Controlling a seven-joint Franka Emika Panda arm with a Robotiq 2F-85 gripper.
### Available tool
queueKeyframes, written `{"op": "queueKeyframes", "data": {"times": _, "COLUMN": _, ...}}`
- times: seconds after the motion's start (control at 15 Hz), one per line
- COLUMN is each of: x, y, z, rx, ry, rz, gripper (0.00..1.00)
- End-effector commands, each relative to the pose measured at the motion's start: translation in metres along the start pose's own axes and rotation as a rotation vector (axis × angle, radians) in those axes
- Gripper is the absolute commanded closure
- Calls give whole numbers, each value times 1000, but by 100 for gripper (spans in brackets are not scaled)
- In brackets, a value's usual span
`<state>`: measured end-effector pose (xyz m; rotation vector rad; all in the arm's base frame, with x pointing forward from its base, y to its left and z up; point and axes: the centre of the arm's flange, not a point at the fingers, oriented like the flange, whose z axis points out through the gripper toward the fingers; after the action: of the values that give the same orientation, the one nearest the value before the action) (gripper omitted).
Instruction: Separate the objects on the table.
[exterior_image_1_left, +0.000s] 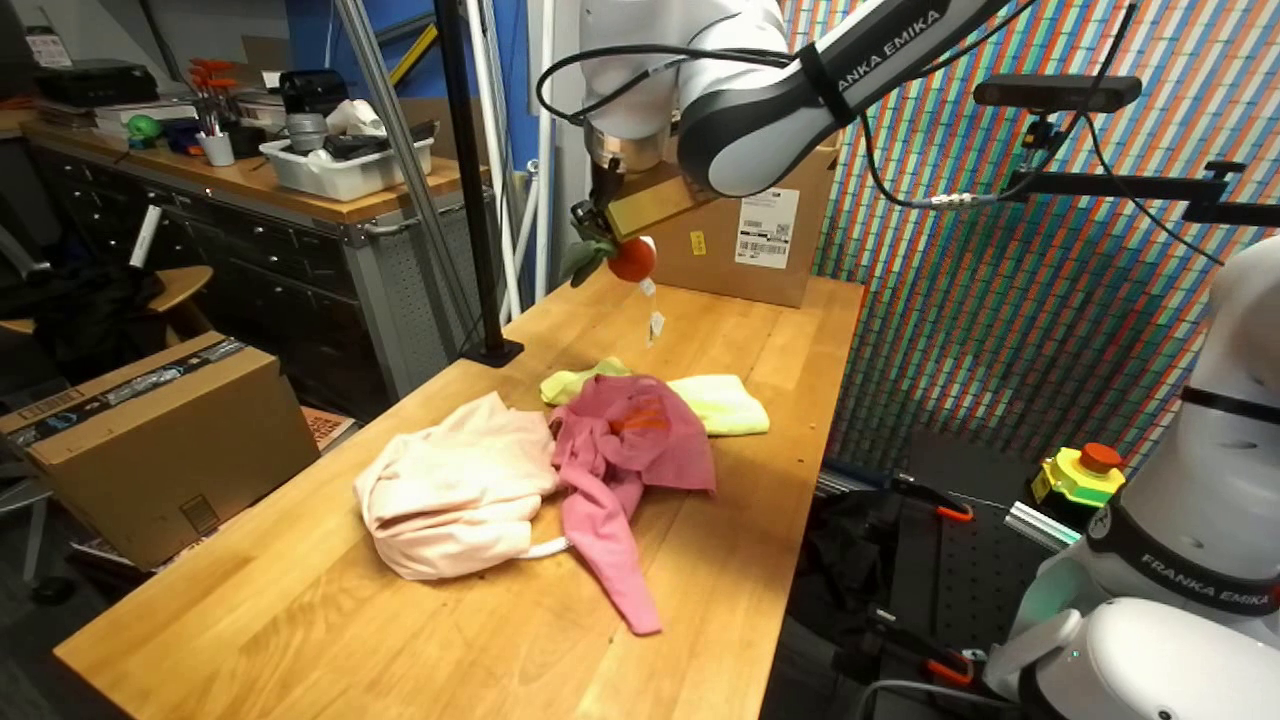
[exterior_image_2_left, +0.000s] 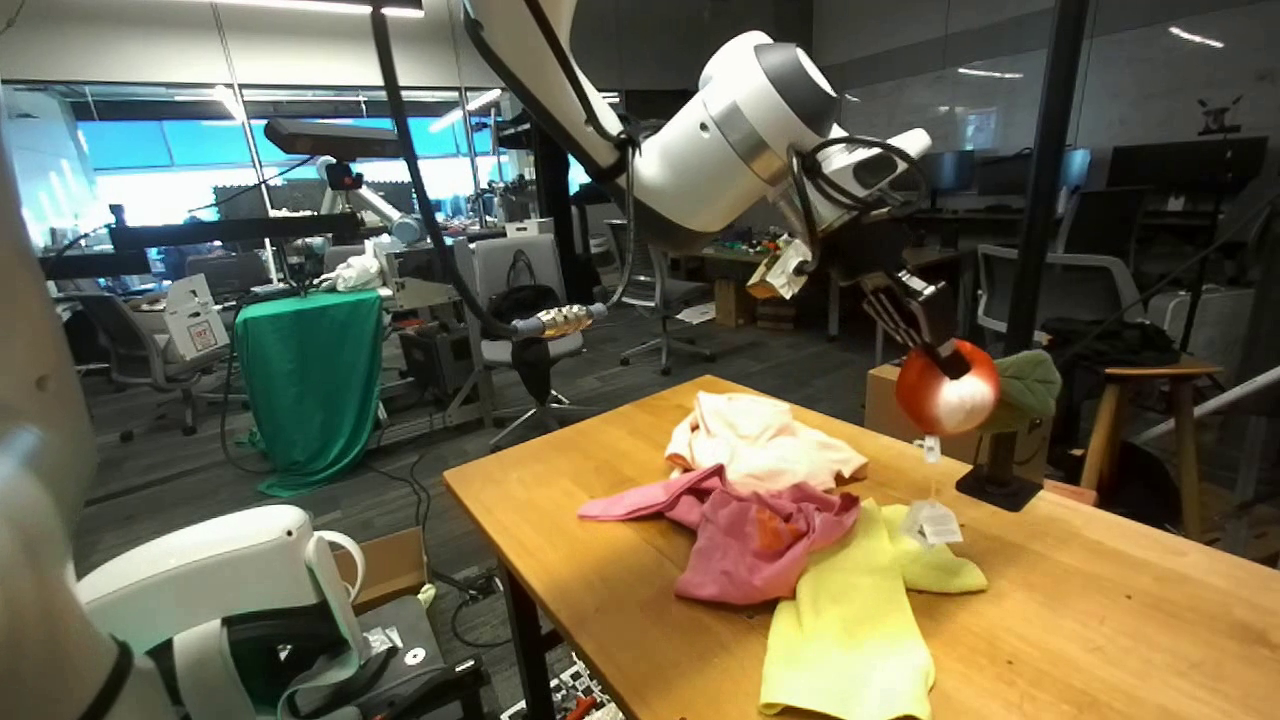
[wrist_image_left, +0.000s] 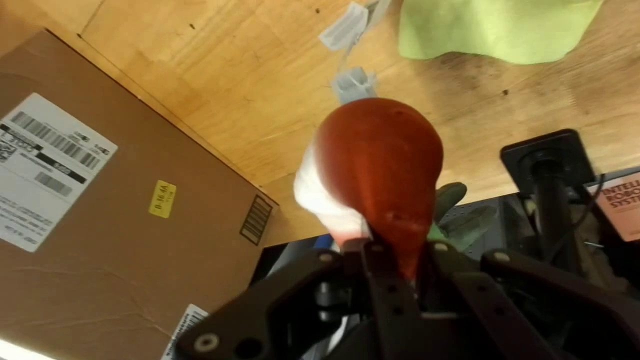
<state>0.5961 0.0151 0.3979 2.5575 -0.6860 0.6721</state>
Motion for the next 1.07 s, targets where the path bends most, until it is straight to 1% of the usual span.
{"op": "queueKeyframes", "data": {"times": 0.0, "x": 5, "y": 47, "z": 6, "rx": -50, "ry": 7, "rz": 115, "gripper": 96}}
{"op": "queueKeyframes", "data": {"times": 0.47, "x": 22, "y": 135, "z": 46, "rx": -134, "ry": -55, "rz": 317, "gripper": 96}}
{"op": "queueKeyframes", "data": {"times": 0.67, "x": 25, "y": 170, "z": 61, "rx": -155, "ry": -84, "rz": 407, "gripper": 96}}
{"op": "queueKeyframes", "data": {"times": 1.0, "x": 26, "y": 218, "z": 77, "rx": -104, "ry": -180, "rz": 561, "gripper": 97}}
